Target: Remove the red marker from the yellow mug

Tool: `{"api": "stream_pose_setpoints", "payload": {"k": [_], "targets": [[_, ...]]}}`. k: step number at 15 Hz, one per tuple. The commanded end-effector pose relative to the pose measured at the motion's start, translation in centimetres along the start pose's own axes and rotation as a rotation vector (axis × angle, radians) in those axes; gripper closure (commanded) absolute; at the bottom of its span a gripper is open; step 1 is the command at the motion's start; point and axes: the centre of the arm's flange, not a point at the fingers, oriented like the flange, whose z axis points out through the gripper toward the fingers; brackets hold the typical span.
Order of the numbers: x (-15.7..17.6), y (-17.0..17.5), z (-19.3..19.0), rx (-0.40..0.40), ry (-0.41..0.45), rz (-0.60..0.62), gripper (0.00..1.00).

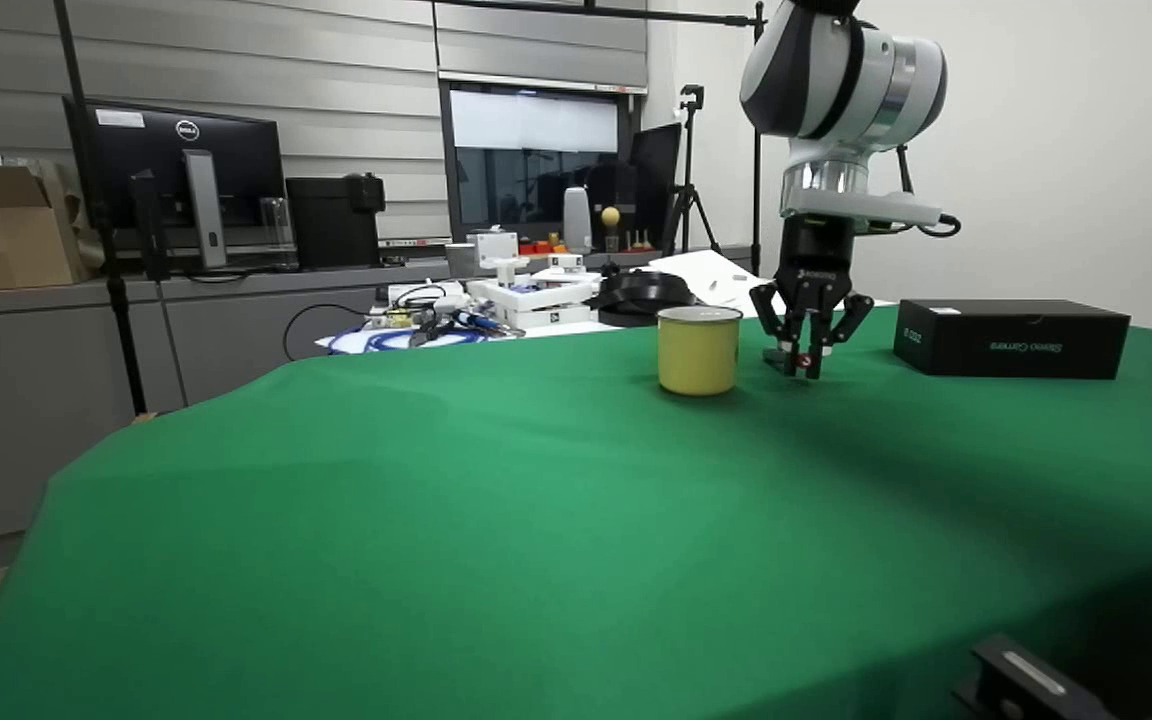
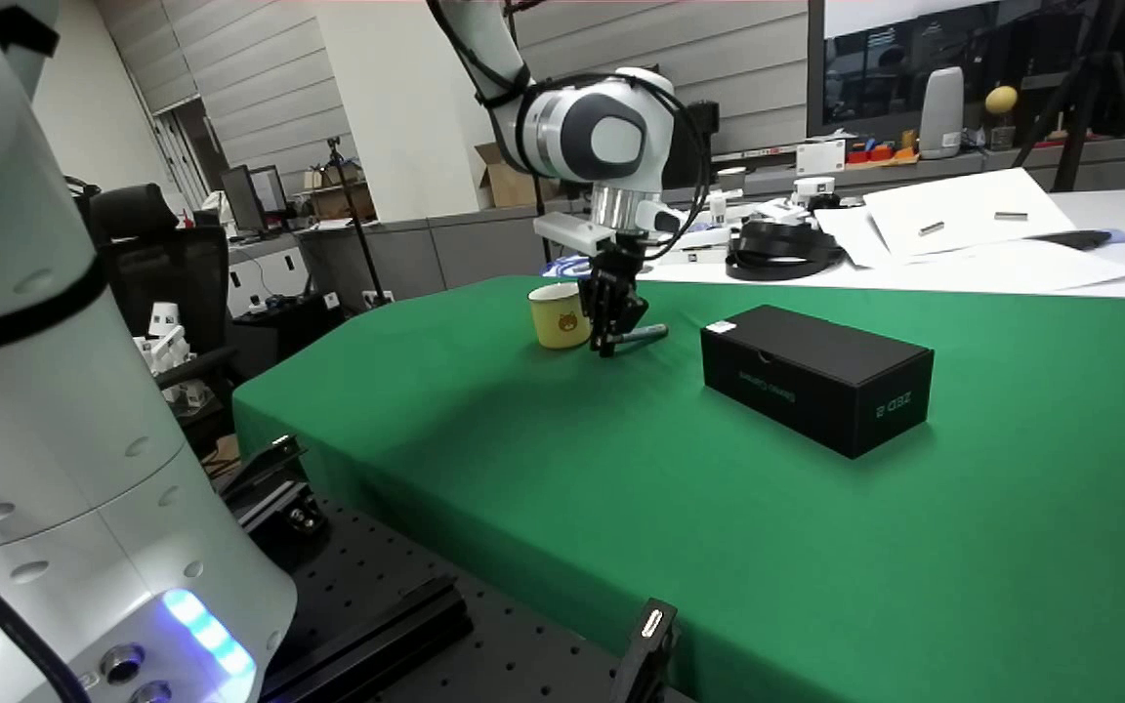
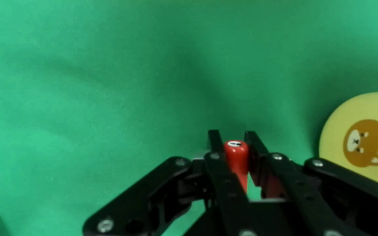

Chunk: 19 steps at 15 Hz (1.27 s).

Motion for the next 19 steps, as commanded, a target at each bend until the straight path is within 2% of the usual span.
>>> {"api": "stream_pose_setpoints", "payload": {"k": [1,4,8,11,13,14,19], "targets": [[-0.5,-0.2,-0.2,-0.003,-0.001,-0.006,0.46],[0.0,-1.0,-3.2,0.030,0.006,-0.004,0.26],[0.3,-1.7,-9.7,0.078,0.022,-0.002,0.00],[0.0,-1.7,-14.1,0.118,0.034,-0.007,0.00],[-0.6,-1.6,-15.6,0.149,0.000,-0.030,0.00],[-0.2,-1.7,-14.0,0.115,0.028,-0.018,0.00],[-0.7,-1.7,-15.0,0.133,0.010,-0.033,0.00]]}}
